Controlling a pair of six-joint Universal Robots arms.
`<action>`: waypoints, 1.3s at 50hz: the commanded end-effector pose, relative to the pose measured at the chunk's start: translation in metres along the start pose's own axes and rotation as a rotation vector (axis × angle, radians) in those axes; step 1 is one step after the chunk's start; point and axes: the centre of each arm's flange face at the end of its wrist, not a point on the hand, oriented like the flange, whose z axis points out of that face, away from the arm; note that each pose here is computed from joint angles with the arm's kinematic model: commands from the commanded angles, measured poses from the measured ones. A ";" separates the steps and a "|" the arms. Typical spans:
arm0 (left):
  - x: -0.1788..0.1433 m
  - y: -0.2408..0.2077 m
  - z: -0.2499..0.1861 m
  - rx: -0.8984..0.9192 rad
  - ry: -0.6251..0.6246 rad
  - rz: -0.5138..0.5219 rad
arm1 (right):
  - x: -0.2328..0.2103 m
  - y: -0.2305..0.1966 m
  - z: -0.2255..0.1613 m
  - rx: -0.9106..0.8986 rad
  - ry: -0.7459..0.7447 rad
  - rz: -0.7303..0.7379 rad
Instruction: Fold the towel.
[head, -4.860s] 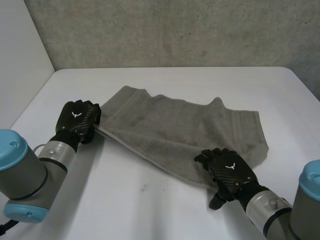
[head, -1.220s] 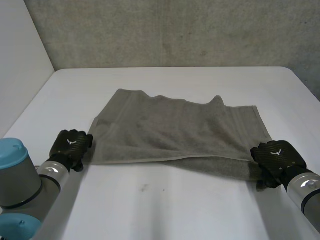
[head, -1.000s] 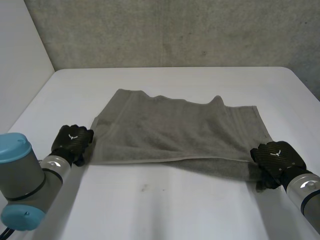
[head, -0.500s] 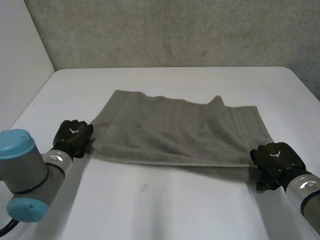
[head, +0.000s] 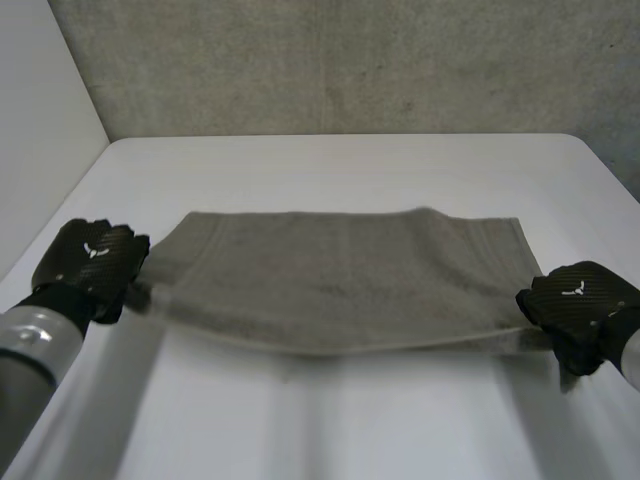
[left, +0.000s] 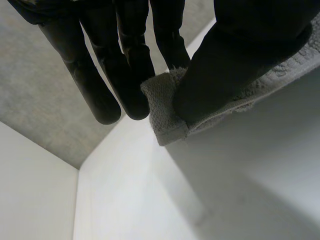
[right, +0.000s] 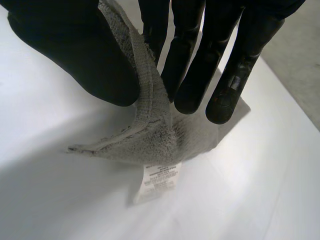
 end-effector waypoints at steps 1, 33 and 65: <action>0.009 0.001 -0.034 -0.124 0.099 0.017 | 0.005 0.002 -0.018 -0.104 -0.089 -0.185; 0.023 0.023 0.135 -0.010 -0.029 0.074 | 0.038 0.006 0.164 0.100 0.220 -0.266; 0.044 0.025 0.204 0.099 -0.080 0.082 | 0.051 -0.009 0.245 0.287 0.401 -0.297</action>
